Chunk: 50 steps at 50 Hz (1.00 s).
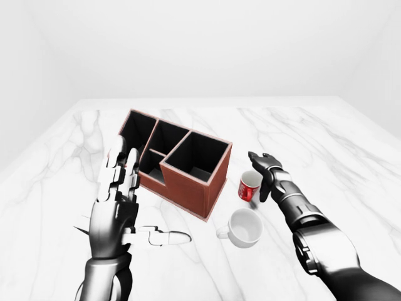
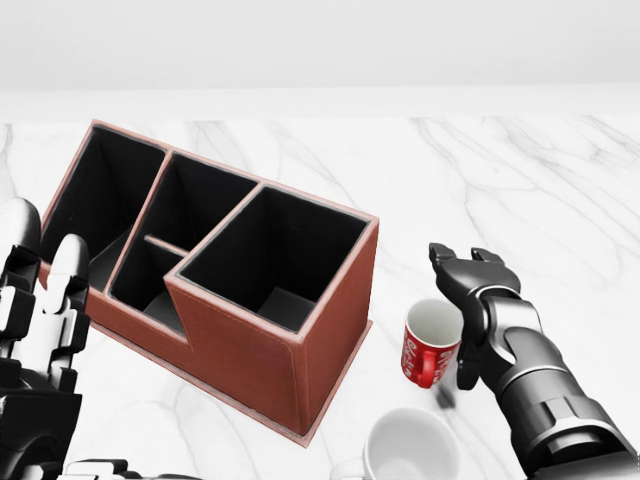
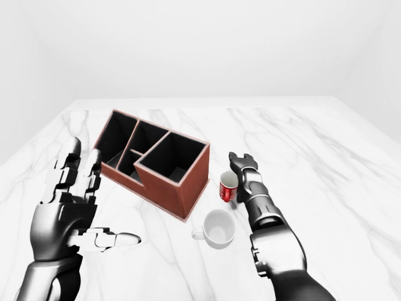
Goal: Pick up the red mug and place it to the right of the caddy.
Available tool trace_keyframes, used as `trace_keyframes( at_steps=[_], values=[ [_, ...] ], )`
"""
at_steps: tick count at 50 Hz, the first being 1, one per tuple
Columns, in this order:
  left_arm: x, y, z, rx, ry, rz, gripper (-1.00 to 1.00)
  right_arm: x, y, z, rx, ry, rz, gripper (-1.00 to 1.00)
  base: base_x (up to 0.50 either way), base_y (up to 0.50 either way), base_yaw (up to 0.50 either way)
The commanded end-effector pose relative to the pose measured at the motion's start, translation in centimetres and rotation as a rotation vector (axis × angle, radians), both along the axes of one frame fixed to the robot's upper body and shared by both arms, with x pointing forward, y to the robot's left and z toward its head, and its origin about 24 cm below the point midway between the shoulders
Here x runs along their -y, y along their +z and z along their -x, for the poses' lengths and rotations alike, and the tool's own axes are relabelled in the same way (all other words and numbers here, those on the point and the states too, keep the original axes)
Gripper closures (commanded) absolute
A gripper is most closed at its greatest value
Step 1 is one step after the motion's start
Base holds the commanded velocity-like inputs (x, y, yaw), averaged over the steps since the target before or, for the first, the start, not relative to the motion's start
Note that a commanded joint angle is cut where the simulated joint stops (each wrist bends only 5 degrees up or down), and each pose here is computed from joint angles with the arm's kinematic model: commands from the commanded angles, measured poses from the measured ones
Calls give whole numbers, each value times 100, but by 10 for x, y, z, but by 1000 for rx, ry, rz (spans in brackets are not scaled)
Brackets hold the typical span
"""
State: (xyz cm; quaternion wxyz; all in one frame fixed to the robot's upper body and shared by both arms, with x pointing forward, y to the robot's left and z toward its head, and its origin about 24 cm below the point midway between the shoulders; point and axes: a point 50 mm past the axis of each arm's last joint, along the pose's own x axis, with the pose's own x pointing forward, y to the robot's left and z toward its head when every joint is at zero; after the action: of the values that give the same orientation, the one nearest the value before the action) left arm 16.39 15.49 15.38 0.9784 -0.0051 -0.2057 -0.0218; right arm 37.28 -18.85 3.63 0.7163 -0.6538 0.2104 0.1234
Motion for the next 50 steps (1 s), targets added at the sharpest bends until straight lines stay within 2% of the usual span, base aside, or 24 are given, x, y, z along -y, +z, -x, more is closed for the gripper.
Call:
trace_keyframes(
  at_steps=[1, 10, 12, 17, 19, 25, 29, 34, 37, 38, 39, 50],
  values=[
    [2, -2, -1, -8, -4, -1, -100, 24, 29, -7, 37, -34, 21, -100, 0, 0, 0],
    [3, -3, 0, -18, -9, -2, -100, 50, 64, -2, 68, -55, 37, -100, 0, 0, 0],
    [3, -2, 0, -12, -9, -1, -100, 55, 78, 5, 81, -48, 48, -100, 0, 0, 0],
    [3, -3, -1, -15, -11, -2, -100, 54, 117, 23, 135, -8, -30, -100, 0, 0, 0],
    [4, -3, 0, -16, -13, -2, -100, 48, 131, 33, 231, 20, -76, -100, 0, 0, 0],
    [7, -3, 2, -21, -24, -4, -100, 29, 123, 59, 294, 96, -173, -100, 0, 0, 0],
    [9, -3, 3, -22, -35, -5, -100, 9, 129, 89, 394, 168, -248, -100, 0, 0, 0],
    [11, -2, 5, -20, -43, -5, -100, -9, 126, 121, 440, 219, -327, -100, 0, 0, 0],
    [12, 0, 7, -17, -49, -7, -100, -20, 131, 148, 499, 248, -392, -100, 0, 0, 0],
    [12, 0, 7, -17, -49, -7, -100, -21, 132, 149, 500, 252, -393, -100, 0, 0, 0],
    [13, 0, 8, -14, -51, -8, -100, -26, 133, 157, 518, 264, -442, -100, 0, 0, 0],
    [18, 7, 20, -3, -65, -12, -100, -40, 111, 214, 395, 274, -706, -100, 0, 0, 0]
  ],
)
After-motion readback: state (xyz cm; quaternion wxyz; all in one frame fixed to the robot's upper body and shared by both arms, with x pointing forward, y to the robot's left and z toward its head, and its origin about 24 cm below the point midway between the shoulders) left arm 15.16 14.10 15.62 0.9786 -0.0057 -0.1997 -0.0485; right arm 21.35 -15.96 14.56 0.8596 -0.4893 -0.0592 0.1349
